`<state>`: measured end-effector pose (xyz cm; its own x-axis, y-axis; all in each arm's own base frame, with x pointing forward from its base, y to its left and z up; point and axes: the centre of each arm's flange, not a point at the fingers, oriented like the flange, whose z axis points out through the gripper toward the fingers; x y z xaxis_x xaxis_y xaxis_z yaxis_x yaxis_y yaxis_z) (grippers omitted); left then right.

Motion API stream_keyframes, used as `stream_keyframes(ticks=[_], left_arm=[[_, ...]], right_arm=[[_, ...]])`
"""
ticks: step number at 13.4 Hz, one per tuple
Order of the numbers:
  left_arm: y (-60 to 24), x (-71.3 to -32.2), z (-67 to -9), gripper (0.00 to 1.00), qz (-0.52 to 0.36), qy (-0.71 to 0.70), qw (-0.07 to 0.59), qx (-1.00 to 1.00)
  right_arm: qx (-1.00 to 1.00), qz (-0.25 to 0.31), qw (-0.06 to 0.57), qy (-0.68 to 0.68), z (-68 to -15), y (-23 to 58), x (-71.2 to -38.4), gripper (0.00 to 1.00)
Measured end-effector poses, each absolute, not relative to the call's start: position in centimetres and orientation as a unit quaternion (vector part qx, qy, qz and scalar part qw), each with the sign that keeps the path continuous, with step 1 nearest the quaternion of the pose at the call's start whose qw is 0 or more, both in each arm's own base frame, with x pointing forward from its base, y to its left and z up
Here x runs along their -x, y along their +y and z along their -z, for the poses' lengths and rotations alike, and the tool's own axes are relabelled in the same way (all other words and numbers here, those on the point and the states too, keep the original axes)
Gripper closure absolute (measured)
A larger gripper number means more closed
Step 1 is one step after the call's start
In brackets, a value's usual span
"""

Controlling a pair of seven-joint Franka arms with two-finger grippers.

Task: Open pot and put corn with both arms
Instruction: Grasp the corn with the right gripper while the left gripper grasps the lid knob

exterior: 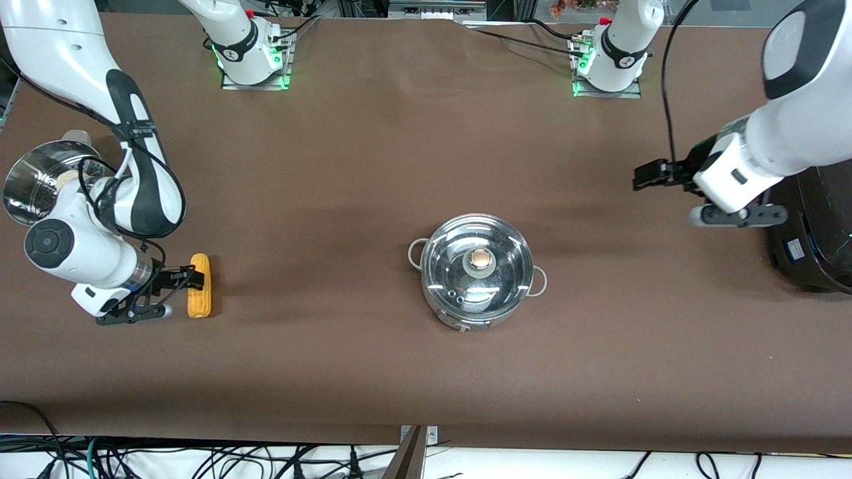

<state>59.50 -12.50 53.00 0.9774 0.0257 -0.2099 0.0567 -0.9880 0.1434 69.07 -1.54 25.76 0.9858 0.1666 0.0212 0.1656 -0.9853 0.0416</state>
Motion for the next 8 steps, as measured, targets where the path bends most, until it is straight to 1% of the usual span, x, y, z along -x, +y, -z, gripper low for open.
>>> stream_keyframes(ticks=[2,5,8], left_arm=[[-16.9,-60.3,-51.2,0.0,0.095,0.011,0.078,-0.992],[-25.8,-60.9,-48.3,0.0,0.081,0.059,0.075,-0.992],[-33.1,-61.6,-45.0,0.0,0.069,0.1,0.076,-0.99]], right_arm=[[-0.996,-0.024,0.02,0.085,-23.6,-1.6,-68.9,0.0],[-0.995,-0.041,0.021,0.087,-20.0,-1.5,-67.8,0.0],[-0.995,-0.037,0.02,0.088,-18.6,-1.5,-66.8,0.0]])
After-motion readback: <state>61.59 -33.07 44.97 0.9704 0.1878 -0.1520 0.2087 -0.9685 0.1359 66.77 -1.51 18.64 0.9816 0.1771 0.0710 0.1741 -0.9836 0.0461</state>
